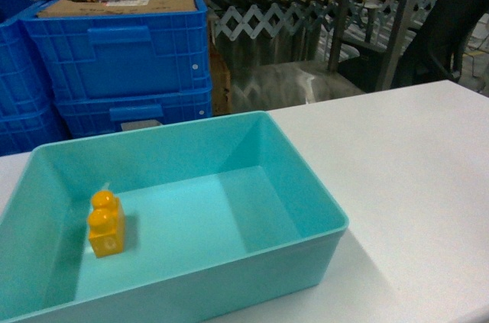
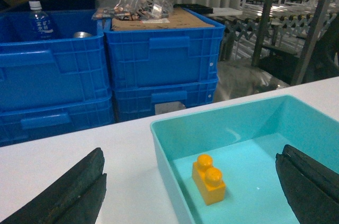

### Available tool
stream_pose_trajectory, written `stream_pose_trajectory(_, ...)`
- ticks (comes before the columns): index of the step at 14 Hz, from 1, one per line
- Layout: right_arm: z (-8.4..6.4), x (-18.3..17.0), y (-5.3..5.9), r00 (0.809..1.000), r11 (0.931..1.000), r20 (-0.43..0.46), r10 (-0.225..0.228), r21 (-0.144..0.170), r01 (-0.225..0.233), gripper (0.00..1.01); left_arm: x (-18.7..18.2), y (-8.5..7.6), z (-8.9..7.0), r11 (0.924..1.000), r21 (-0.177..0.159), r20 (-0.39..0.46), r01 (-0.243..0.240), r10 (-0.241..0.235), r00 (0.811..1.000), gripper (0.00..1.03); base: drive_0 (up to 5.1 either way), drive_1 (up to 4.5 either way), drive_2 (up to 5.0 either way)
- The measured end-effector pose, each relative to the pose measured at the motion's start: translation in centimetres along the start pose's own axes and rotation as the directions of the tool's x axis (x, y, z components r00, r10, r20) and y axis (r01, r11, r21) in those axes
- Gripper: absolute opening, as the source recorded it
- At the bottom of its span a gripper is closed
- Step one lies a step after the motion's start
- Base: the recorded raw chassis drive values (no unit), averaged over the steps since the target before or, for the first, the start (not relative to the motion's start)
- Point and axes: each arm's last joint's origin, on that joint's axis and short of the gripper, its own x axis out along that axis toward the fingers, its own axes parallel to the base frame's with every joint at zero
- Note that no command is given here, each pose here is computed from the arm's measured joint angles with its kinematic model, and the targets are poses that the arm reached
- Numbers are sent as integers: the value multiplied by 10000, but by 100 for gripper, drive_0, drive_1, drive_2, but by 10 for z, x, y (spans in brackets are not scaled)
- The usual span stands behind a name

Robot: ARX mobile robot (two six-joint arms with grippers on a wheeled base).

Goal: Pick red block from blue box to shelf

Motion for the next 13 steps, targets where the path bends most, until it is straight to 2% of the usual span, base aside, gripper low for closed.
stream_pose_trajectory(13, 0, 0, 0, 10000, 10000, -4, -4, 4, 4, 29, 0, 0, 0, 10000, 0, -4, 8, -8, 10000, 98, -165, -165, -165)
